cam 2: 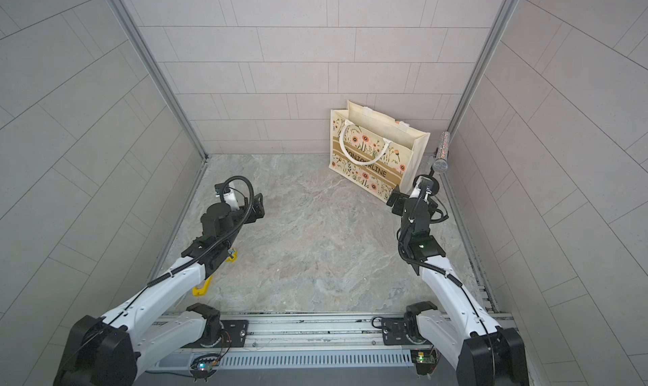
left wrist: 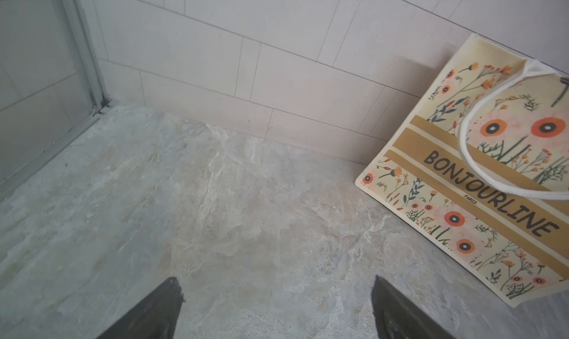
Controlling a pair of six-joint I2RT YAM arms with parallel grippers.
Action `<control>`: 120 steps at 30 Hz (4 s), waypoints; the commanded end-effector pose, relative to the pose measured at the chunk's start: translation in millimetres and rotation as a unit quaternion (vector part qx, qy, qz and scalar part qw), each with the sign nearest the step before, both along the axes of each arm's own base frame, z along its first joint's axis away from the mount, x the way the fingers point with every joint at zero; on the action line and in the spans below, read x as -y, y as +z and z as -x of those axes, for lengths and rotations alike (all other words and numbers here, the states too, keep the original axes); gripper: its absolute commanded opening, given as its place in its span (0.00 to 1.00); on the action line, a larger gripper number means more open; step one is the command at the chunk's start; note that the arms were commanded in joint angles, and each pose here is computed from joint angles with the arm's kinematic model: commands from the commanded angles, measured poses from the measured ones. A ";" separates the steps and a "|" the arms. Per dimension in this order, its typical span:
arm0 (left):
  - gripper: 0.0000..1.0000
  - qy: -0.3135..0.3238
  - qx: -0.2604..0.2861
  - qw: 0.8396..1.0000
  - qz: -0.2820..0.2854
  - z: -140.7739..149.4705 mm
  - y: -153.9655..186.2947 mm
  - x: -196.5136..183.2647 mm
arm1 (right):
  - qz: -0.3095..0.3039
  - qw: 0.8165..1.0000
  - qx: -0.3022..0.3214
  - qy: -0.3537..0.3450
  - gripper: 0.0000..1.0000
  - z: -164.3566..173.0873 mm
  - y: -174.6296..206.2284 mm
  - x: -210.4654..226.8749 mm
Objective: Take out the pencil case from the canvas bag
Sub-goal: Move the canvas bag to the center of the board.
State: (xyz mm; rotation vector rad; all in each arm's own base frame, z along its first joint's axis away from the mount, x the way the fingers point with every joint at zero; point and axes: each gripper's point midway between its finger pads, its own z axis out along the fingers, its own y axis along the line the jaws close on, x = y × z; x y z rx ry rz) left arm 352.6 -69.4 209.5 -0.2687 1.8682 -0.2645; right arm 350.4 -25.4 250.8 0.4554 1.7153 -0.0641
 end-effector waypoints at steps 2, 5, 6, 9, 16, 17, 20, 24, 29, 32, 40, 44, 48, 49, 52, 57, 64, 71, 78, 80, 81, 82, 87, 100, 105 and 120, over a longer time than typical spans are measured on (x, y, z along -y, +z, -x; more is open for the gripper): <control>1.00 0.105 -0.061 0.991 0.047 13.1 -9.1 -33.7 | -0.065 0.998 -0.009 -0.003 1.00 -1.2 3.5 -3.6; 1.00 0.121 -0.069 0.988 0.071 14.8 -10.8 -36.2 | -0.071 0.997 -0.005 0.034 0.99 -7.1 6.0 -15.7; 1.00 0.119 -0.072 0.987 0.083 14.6 -12.6 -33.6 | -0.070 0.996 -0.004 0.054 0.96 -9.9 4.9 -21.8; 1.00 0.112 -0.100 0.982 0.114 12.2 -24.0 -24.3 | -0.089 0.994 0.003 0.064 0.89 -13.6 -1.7 -24.8; 1.00 0.074 -0.147 0.976 0.142 8.0 -32.1 -0.2 | -0.145 0.989 -0.004 0.019 0.87 -27.2 0.6 8.3; 1.00 0.066 -0.145 0.977 0.144 7.0 -29.4 5.0 | -0.152 0.988 -0.005 0.021 0.87 -31.0 3.2 12.5; 1.00 0.049 -0.152 0.978 0.135 4.8 -28.5 22.1 | -0.177 0.984 0.002 0.024 0.86 -40.4 9.4 26.0; 1.00 0.011 -0.207 0.974 0.095 0.7 -37.5 55.1 | -0.168 0.984 0.017 0.048 0.83 -55.4 26.3 29.1; 1.00 -0.013 -0.228 0.971 0.071 -7.1 -38.3 77.4 | -0.156 0.982 0.021 0.108 0.78 -81.1 35.8 21.8; 1.00 -0.037 -0.218 0.972 0.080 -7.9 -34.8 85.4 | -0.138 0.982 0.015 0.128 0.72 -90.0 36.9 20.5; 1.00 -0.129 -0.175 0.971 0.103 -7.3 -22.2 112.9 | -0.117 0.978 -0.005 0.170 0.62 -107.7 31.1 17.1; 1.00 -0.146 -0.178 0.967 0.107 -5.4 -22.7 118.8 | -0.106 0.979 -0.011 0.171 0.60 -113.5 29.3 18.8; 1.00 -0.151 -0.178 0.966 0.109 -4.5 -22.1 120.5 | -0.093 0.982 -0.024 0.164 0.56 -119.6 25.4 23.9; 1.00 -0.152 -0.178 0.966 0.110 -4.3 -22.1 120.9 | -0.093 0.981 -0.025 0.168 0.52 -121.4 25.3 23.2; 1.00 -0.155 -0.179 0.965 0.110 -3.8 -22.0 121.8 | -0.097 0.978 -0.023 0.184 0.43 -126.4 24.2 18.3; 1.00 -0.154 -0.179 0.966 0.108 -3.6 -21.7 121.1 | -0.095 0.977 -0.014 0.192 0.32 -127.7 26.0 16.2; 1.00 -0.143 -0.179 0.967 0.108 -4.4 -21.6 116.0 | -0.086 0.976 -0.010 0.198 0.14 -123.0 30.0 7.9; 1.00 -0.070 -0.164 0.975 0.131 -5.6 -17.6 92.5 | -0.031 0.978 -0.024 0.207 0.04 -106.0 37.4 -28.9; 1.00 -0.087 -0.119 0.976 0.160 -0.7 -2.0 94.0 | 0.022 0.972 -0.027 0.234 0.01 -78.8 51.1 -94.0; 1.00 -0.091 -0.122 0.978 0.142 2.4 4.8 91.2 | 0.032 0.966 -0.026 0.254 0.01 -66.9 53.4 -120.3; 1.00 -0.090 -0.128 0.978 0.137 3.8 7.3 89.8 | 0.040 0.964 -0.027 0.261 0.01 -61.6 54.2 -131.9; 1.00 -0.089 -0.131 0.980 0.118 5.9 10.3 85.8 | 0.050 0.961 -0.032 0.270 0.01 -54.7 53.3 -146.7; 1.00 -0.066 -0.123 0.986 0.097 14.1 35.5 63.4 | 0.081 0.953 -0.045 0.287 0.00 -25.7 48.7 -202.5; 0.96 -0.041 -0.132 0.990 0.042 24.6 92.4 28.4 | 0.058 0.927 -0.008 0.371 0.00 40.0 81.7 -316.4; 0.98 -0.056 -0.139 0.988 0.041 24.2 92.7 33.6 | 0.045 0.915 -0.033 0.400 0.00 45.0 57.7 -335.7; 0.98 -0.166 -0.100 0.976 0.096 -5.3 144.1 88.8 | 0.031 0.895 0.032 0.444 0.54 110.1 85.2 -266.8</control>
